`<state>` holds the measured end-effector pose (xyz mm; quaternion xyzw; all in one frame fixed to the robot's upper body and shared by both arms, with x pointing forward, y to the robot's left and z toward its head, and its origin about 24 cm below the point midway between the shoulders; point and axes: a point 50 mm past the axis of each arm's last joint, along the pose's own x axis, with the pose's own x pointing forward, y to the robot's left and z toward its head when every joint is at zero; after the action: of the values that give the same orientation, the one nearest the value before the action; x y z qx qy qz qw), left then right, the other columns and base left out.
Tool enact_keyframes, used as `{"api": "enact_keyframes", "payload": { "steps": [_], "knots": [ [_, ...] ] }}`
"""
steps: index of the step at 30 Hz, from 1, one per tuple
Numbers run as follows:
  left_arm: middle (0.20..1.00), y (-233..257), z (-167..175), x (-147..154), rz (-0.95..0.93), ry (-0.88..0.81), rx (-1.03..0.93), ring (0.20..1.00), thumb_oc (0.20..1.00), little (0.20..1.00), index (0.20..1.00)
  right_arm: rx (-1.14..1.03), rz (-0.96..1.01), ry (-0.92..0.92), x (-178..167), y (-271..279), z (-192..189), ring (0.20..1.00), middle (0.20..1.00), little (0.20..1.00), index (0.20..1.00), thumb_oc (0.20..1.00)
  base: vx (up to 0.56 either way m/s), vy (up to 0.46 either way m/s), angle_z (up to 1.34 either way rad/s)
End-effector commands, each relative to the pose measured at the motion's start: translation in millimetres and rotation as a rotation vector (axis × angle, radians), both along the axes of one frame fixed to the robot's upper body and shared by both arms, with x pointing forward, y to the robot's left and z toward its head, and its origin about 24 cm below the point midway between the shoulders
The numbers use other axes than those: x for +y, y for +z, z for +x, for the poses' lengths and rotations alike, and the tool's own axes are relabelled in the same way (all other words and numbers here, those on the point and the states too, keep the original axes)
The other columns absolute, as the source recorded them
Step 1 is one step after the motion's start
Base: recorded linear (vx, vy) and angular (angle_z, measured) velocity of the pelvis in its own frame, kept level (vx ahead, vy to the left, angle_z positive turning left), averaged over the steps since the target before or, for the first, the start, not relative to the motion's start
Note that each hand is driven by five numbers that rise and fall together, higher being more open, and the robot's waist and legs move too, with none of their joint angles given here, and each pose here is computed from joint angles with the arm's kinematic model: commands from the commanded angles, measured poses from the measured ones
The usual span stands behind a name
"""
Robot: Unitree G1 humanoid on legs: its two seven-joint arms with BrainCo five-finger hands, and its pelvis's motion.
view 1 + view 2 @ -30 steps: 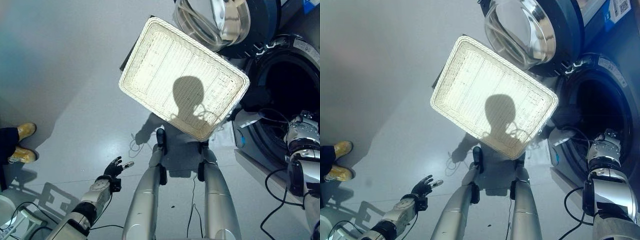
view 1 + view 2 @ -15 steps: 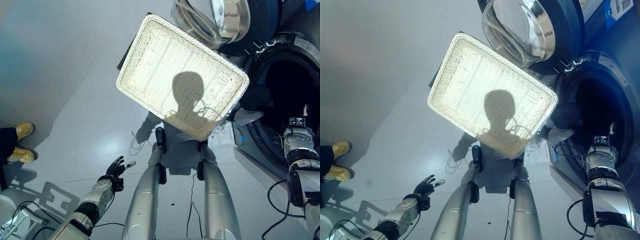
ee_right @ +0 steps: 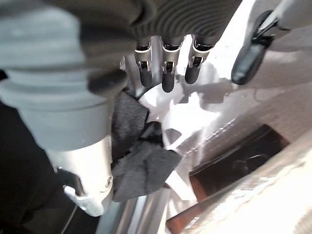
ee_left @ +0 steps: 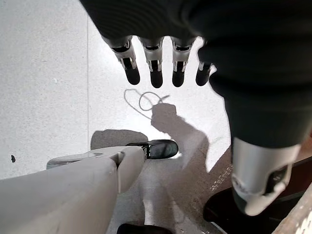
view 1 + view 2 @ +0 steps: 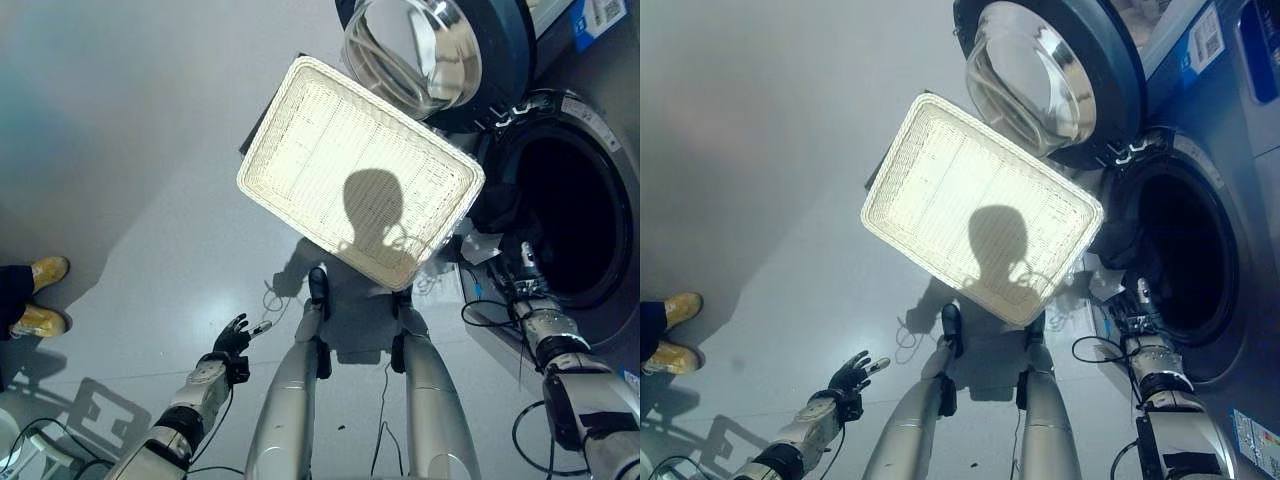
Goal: Put the clothes into the washing machine.
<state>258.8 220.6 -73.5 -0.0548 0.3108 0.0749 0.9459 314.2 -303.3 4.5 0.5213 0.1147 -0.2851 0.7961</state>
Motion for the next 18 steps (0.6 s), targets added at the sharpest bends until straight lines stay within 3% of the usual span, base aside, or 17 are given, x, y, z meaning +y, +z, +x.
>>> {"api": "enact_keyframes", "payload": {
  "steps": [1,11,18],
  "knots": [
    [1.0,-12,-11,4,0.018,0.007,0.058,1.0,1.0,1.0,1.0,0.018,-0.057,0.044,-3,-1,-3,1.0,1.0,1.0,1.0,1.0,-0.05,0.055,0.05],
    [1.0,-24,-26,9,-0.039,0.025,0.104,1.0,1.0,1.0,1.0,0.196,-0.241,0.239,33,-44,-22,1.0,1.0,1.0,1.0,1.0,-0.02,0.042,0.05],
    [1.0,-40,-50,9,-0.068,-0.004,0.145,1.0,1.0,1.0,1.0,0.401,-0.383,0.416,47,-94,-74,1.0,1.0,1.0,1.0,1.0,0.08,0.021,0.09]
  ]
}}
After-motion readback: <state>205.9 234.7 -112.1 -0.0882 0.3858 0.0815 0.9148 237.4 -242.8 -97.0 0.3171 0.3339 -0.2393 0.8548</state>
